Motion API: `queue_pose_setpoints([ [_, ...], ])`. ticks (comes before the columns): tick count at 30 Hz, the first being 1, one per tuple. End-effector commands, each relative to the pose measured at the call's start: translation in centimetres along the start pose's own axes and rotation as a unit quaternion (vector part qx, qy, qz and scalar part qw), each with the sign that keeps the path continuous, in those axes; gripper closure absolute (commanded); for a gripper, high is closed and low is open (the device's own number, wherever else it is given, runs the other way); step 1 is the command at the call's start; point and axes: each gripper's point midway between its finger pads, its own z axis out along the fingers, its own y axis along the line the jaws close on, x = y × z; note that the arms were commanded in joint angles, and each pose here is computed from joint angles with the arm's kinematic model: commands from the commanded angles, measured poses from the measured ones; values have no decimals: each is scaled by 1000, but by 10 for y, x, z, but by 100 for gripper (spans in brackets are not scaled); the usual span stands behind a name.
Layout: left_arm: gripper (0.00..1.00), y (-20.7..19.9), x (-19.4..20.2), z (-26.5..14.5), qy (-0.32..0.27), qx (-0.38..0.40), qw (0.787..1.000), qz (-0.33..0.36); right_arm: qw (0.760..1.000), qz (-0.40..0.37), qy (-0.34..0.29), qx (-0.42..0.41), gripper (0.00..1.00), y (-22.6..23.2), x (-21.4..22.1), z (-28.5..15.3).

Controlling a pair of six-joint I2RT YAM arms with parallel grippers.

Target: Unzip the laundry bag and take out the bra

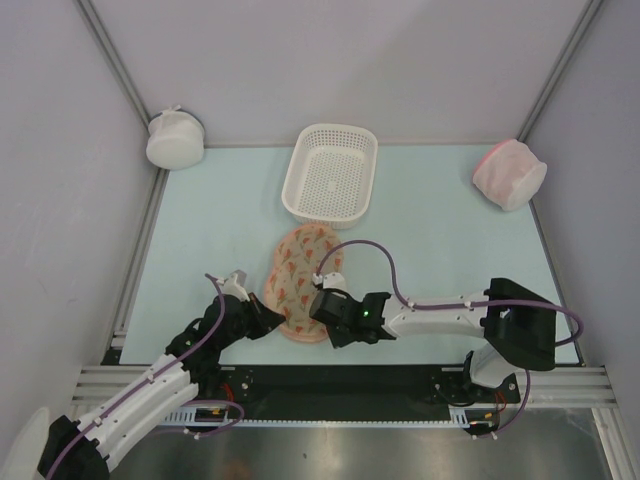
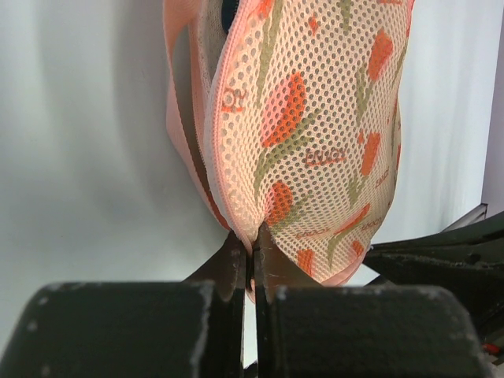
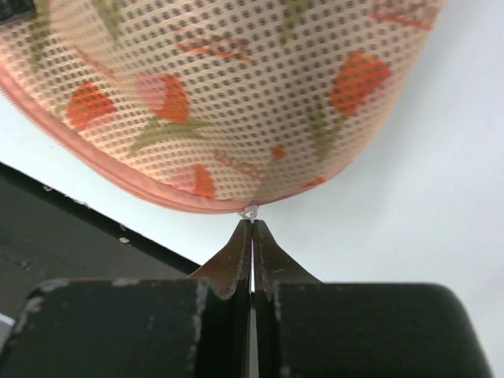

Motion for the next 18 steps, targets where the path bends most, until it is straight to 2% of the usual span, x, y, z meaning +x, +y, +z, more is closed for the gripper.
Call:
queue_pose_setpoints([
  [1, 100, 16, 1, -1, 0, -35, 999, 11, 999, -7, -10, 36, 100, -27, -4, -6],
  [18, 100, 20, 1, -1, 1, -42, 999, 13, 996, 16, -30, 83, 100, -85, -21, -8],
])
